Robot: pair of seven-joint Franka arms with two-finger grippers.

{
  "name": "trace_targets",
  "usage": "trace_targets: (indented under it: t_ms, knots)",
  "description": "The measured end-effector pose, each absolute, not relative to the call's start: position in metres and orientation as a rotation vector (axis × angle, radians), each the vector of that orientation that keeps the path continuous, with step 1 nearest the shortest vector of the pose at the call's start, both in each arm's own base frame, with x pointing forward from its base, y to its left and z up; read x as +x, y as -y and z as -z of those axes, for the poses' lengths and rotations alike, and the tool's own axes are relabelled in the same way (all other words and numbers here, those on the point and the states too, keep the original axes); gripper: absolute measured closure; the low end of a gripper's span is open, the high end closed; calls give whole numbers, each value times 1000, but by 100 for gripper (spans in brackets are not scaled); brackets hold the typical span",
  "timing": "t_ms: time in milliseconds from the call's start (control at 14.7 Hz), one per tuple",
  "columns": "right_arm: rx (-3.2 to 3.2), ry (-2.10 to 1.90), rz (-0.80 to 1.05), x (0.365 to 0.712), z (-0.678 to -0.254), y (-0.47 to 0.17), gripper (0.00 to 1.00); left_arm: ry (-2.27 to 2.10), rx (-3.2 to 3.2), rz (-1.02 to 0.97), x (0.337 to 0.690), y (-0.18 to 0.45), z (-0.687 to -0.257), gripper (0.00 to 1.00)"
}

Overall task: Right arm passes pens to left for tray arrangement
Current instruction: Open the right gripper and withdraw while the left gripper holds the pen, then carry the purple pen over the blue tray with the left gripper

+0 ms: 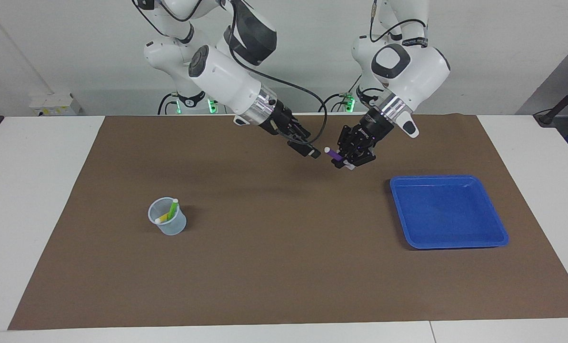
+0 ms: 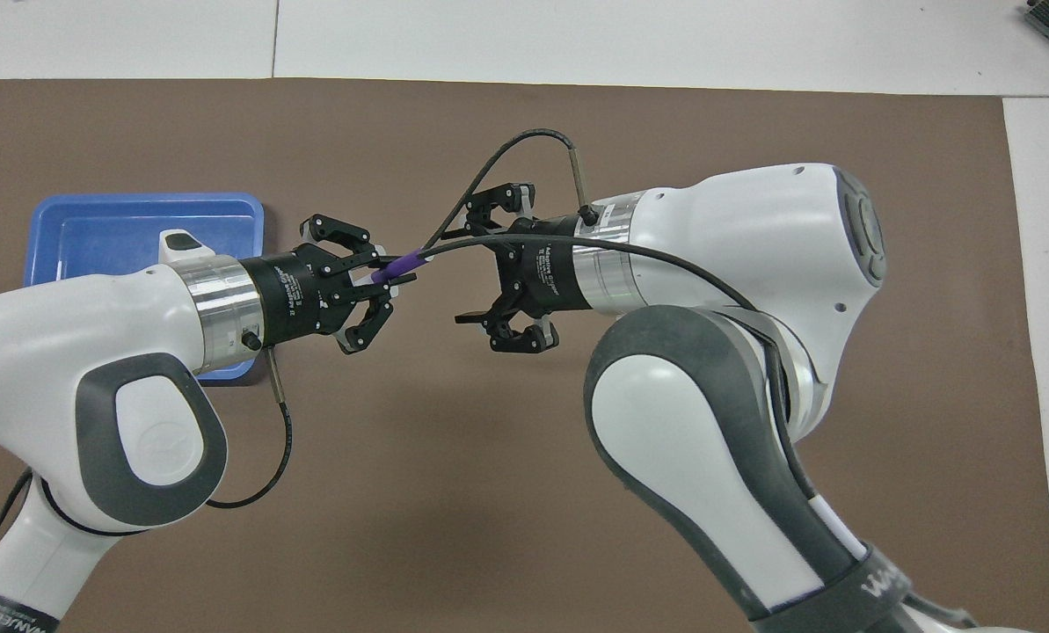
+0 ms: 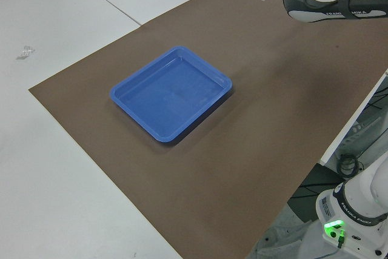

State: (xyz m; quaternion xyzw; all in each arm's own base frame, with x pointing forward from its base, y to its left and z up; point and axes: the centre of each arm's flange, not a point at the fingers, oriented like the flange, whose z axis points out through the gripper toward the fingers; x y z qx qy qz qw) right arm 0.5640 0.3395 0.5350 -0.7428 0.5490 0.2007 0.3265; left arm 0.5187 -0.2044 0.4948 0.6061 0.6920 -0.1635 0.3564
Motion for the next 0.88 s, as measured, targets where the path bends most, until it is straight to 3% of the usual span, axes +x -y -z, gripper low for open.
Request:
trace_targets:
  t_ms: [475, 882]
  knots:
    - [-2180, -1309, -381, 557, -530, -335, 0, -1546, 2082, 164, 525, 164, -483, 82]
    - [-2541, -956, -165, 553, -485, -283, 0, -1234, 2407, 44, 522, 138, -470, 82]
